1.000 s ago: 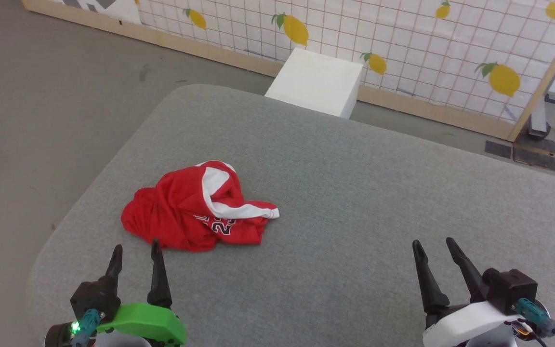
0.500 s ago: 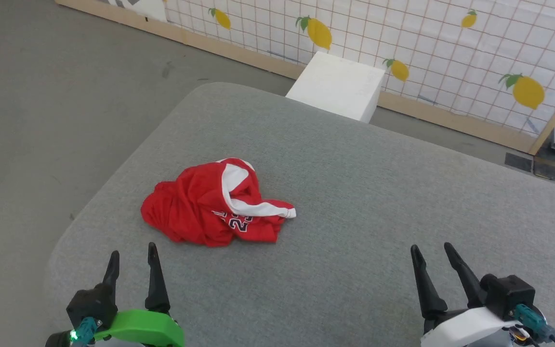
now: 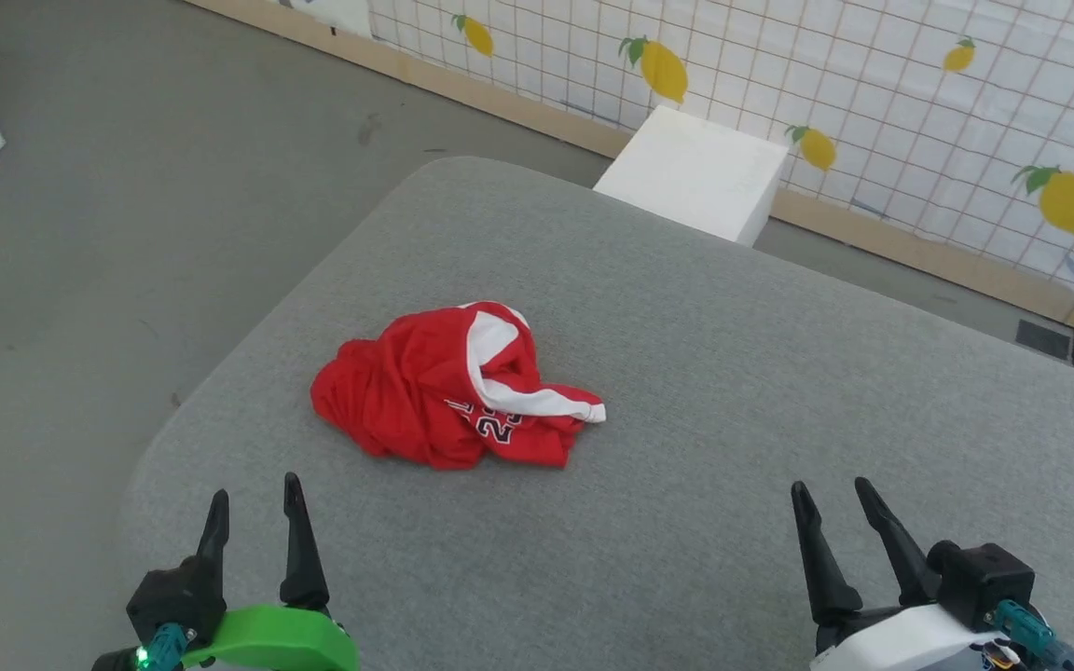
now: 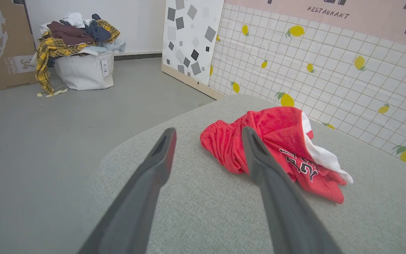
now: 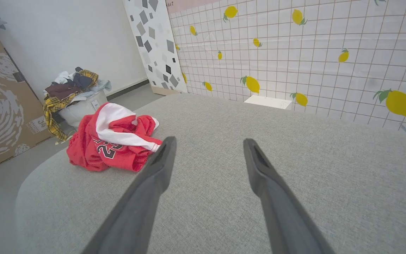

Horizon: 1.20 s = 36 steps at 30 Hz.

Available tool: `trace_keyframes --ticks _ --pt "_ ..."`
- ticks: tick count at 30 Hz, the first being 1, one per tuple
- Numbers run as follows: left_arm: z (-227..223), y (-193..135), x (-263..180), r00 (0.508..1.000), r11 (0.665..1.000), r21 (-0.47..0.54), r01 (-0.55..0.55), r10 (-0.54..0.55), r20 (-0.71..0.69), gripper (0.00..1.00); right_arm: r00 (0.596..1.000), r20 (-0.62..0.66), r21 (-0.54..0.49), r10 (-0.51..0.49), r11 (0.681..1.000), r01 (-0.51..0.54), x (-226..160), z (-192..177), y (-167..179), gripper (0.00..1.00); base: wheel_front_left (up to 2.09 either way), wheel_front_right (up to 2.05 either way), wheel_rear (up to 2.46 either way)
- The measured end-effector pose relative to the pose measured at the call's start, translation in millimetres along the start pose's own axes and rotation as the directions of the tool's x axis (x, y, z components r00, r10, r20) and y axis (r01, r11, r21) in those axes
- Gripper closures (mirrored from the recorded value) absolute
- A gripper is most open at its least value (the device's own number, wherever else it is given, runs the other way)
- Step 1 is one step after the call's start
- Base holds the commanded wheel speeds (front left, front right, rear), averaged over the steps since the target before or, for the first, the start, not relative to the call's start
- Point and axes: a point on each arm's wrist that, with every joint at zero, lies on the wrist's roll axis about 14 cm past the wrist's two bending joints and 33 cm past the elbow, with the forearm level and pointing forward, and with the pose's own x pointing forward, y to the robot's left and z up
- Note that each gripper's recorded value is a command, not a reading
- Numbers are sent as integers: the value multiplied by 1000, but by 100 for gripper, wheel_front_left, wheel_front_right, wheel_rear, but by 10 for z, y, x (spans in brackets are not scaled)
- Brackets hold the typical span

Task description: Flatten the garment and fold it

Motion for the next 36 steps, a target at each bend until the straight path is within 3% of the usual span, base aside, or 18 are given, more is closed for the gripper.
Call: trace_keyframes --ticks 10,21,25,31,34,36 --pt "-7 169 -105 998 998 -22 -60 60 6 0 999 -4 14 39 999 -39 53 -50 125 0 0 0 0" --pt "-85 95 -88 999 998 -38 -41 40 -21 0 1000 -6 21 22 1000 -22 42 -71 65 0 0 0 0" --pt "-144 -69 80 997 997 -69 26 -31 -76 0 1000 -10 23 15 1000 -15 52 -86 30 0 0 0 0" --pt "32 -482 756 974 981 -115 159 -175 -144 0 1000 -26 -5 -6 1000 6 75 -89 -81 0 0 0 0" --pt "-142 -714 999 930 969 -146 198 -232 -283 0 999 -17 -23 -41 999 40 94 -29 -218 0 0 0 0" --pt "-342 -887 1103 872 963 -151 224 -267 -410 0 997 -16 -35 -79 996 79 65 -12 -358 0 0 0 0"
